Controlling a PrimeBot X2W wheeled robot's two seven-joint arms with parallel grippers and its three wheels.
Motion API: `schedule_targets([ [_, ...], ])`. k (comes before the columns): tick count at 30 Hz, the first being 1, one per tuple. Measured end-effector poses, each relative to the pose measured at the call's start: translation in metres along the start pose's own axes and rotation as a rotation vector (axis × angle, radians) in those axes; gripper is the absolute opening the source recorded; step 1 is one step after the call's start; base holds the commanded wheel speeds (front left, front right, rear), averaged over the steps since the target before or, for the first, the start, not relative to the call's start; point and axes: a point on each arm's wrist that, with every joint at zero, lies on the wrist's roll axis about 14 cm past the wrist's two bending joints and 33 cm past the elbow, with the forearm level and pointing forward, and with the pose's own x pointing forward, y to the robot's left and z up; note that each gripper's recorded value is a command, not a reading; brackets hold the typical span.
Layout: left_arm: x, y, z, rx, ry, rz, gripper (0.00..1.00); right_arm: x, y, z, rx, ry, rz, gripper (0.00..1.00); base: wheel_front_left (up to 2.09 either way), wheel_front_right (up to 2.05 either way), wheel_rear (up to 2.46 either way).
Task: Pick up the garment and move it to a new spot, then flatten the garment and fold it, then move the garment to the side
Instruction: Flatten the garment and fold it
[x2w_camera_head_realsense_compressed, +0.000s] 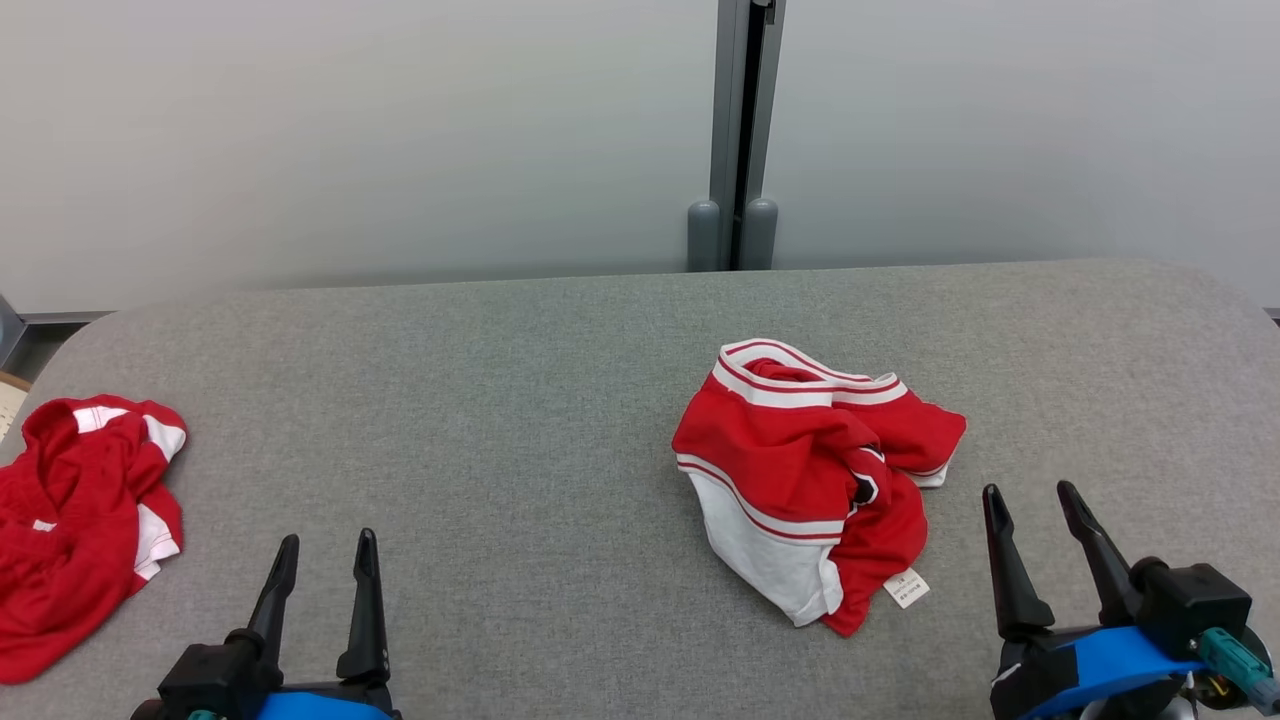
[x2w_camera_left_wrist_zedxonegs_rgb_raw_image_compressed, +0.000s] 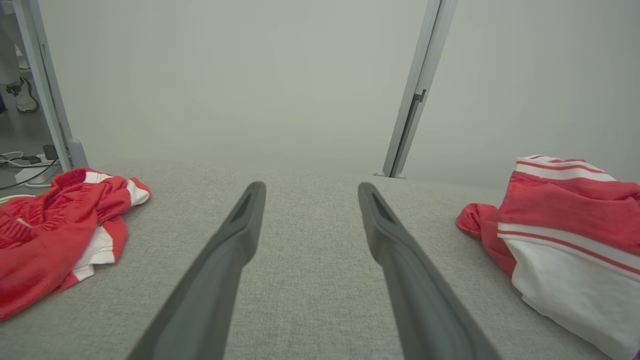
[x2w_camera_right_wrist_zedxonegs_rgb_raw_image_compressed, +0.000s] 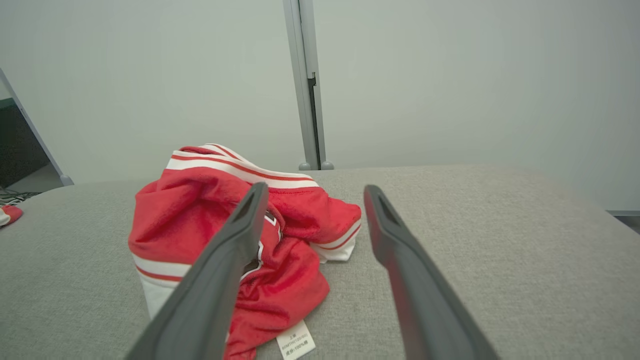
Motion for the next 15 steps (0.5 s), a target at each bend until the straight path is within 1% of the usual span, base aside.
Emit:
schedule_targets([
  [9, 0.0026, -0.0089, -0.0015, -0.006, 0.003, -0.025, 1.00, -0.0040, -0.0040, -0.0035, 0.006, 0.015, -0.013, 1.00, 0.00, 0.00, 0.00],
  [15, 0.0029, -0.0092, -0.0025, -0.014, 0.005, -0.023, 1.00, -0.0044, -0.0046, -0.0060, 0.013, 0.022, -0.016, 1.00, 0.00, 0.00, 0.00],
])
